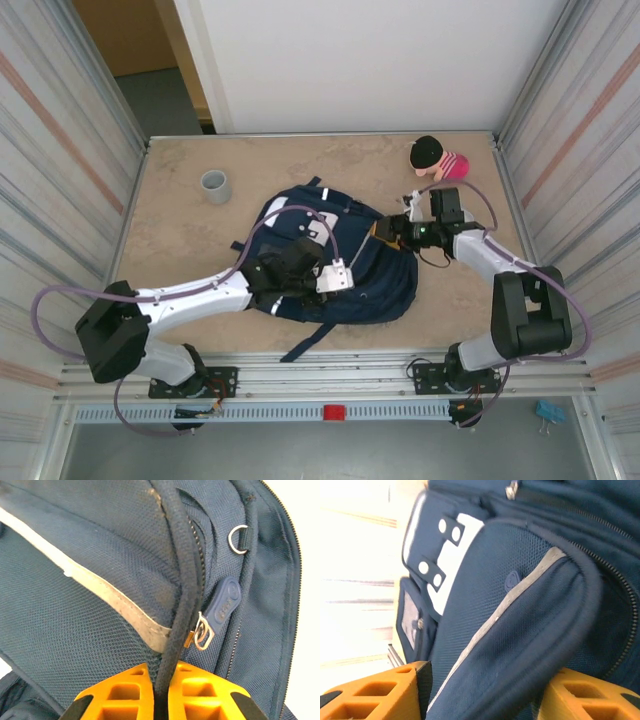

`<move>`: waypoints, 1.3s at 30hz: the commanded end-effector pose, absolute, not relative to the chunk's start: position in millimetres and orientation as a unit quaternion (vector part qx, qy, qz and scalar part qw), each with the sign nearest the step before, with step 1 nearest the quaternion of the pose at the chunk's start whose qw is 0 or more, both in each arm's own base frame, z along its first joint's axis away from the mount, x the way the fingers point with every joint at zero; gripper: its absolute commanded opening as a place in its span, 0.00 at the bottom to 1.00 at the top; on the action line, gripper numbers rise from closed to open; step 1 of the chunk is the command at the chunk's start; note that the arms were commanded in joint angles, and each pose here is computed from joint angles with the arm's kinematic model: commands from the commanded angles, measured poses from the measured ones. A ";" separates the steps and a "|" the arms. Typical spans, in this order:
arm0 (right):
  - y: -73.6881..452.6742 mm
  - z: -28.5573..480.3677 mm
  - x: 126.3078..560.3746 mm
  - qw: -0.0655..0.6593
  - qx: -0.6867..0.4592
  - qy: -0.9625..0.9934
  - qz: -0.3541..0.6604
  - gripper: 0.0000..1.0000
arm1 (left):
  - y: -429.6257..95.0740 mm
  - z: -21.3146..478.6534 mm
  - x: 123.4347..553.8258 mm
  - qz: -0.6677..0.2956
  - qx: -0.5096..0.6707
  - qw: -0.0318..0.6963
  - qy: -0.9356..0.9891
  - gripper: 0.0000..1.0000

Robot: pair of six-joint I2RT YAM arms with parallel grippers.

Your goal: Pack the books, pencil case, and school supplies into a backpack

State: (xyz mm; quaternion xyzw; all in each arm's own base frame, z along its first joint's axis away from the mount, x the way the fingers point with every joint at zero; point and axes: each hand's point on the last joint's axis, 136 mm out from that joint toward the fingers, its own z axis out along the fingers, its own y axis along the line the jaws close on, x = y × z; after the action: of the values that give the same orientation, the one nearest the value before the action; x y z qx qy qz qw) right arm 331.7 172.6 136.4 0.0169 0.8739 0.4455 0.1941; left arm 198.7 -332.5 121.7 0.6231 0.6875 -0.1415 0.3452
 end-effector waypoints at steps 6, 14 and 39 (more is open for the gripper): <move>139.1 188.7 295.4 0.319 -0.067 0.888 0.324 0.56 | -351.5 146.6 222.1 -0.250 0.506 0.342 0.751 0.00; 177.9 181.2 206.6 0.325 -0.182 0.871 0.321 0.55 | -353.5 157.7 222.7 -0.301 0.497 0.328 0.745 0.00; 217.1 150.9 223.4 0.384 -0.322 0.849 0.165 0.51 | -383.2 173.9 209.3 -0.395 0.484 0.254 0.739 0.00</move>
State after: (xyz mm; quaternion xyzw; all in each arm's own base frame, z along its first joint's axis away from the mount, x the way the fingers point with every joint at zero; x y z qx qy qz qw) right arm 208.6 216.4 150.1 -0.3065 0.8595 0.1969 0.3584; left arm 222.4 -362.0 134.4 0.4760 0.7788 -0.3242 0.2485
